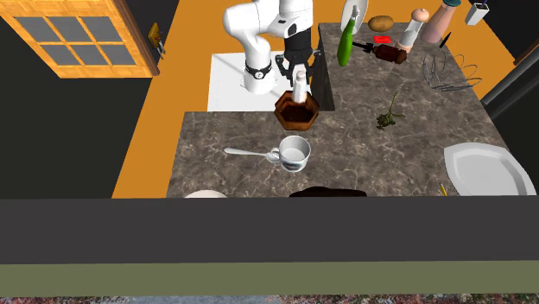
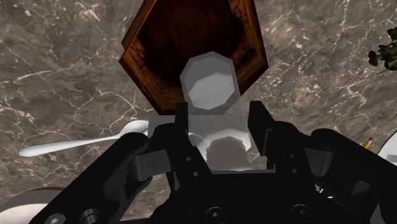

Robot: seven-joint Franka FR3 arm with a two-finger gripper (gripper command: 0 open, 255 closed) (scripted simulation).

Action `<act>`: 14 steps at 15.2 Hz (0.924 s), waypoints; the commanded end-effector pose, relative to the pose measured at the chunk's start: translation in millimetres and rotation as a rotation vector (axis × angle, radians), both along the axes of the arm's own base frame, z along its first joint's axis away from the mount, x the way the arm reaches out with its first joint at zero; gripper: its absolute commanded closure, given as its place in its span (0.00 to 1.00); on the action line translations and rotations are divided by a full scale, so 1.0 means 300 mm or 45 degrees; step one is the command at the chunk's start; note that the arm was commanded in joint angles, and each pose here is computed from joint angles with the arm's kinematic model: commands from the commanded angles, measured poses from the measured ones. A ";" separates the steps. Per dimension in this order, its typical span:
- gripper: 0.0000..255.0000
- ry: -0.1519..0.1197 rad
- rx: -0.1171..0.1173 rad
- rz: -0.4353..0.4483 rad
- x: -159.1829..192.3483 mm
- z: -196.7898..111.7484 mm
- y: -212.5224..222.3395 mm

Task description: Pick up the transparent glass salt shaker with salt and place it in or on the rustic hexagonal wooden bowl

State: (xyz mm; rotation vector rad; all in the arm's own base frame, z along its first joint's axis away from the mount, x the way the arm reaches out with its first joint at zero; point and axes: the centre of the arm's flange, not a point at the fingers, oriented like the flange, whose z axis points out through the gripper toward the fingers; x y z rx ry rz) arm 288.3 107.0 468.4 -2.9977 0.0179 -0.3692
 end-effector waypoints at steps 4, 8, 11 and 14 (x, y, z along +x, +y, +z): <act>1.00 -0.001 0.000 0.000 0.000 -0.089 0.000; 1.00 -0.001 0.000 0.000 0.000 -0.108 0.000; 1.00 -0.001 0.000 0.000 0.000 -0.108 0.000; 0.00 -0.001 0.000 0.000 0.000 -0.108 0.000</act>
